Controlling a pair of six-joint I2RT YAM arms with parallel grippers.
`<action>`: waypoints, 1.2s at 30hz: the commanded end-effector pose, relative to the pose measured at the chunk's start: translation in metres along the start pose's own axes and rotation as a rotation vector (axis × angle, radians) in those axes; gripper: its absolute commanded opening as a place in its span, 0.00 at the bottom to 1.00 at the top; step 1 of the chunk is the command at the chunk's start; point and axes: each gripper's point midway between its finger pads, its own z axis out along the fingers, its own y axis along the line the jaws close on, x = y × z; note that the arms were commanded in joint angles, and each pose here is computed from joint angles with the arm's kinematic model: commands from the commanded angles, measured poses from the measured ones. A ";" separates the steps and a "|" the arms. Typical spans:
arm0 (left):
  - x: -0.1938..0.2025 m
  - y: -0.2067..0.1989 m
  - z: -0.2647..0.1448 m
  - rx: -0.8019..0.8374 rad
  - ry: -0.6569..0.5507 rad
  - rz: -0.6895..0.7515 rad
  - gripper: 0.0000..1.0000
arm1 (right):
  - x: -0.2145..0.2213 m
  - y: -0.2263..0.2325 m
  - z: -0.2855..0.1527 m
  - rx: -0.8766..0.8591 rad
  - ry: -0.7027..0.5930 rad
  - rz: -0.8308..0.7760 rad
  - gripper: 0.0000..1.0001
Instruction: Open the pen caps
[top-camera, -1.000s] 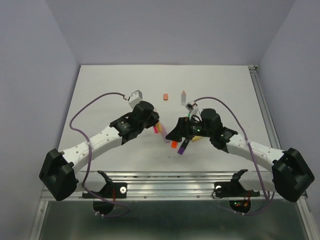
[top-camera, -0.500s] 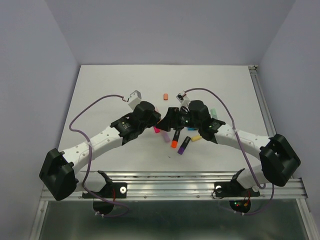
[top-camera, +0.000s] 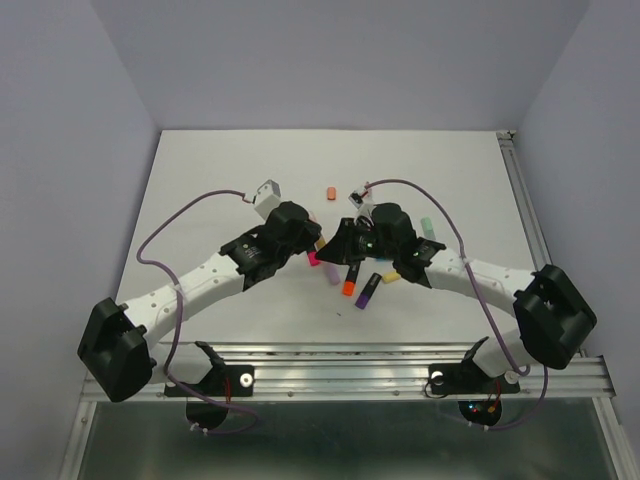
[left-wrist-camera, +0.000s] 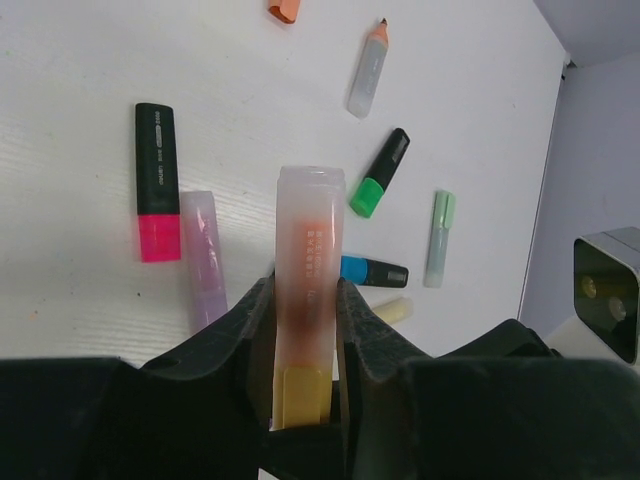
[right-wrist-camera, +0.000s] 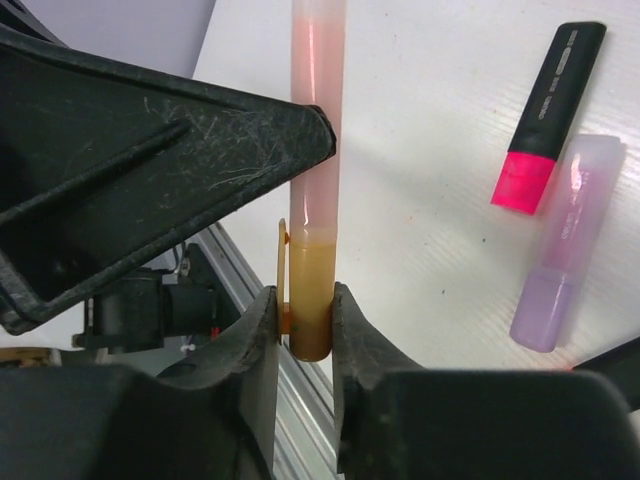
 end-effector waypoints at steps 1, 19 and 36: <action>-0.024 -0.034 -0.015 0.109 -0.068 -0.043 0.00 | -0.021 0.033 -0.001 -0.099 -0.060 -0.038 0.01; -0.161 -0.008 0.040 -0.054 -0.440 -0.125 0.00 | 0.090 0.100 -0.053 -0.417 0.201 0.059 0.01; -0.088 0.051 0.022 -0.024 -0.167 0.045 0.00 | -0.084 -0.077 -0.008 0.432 -0.186 -0.076 0.01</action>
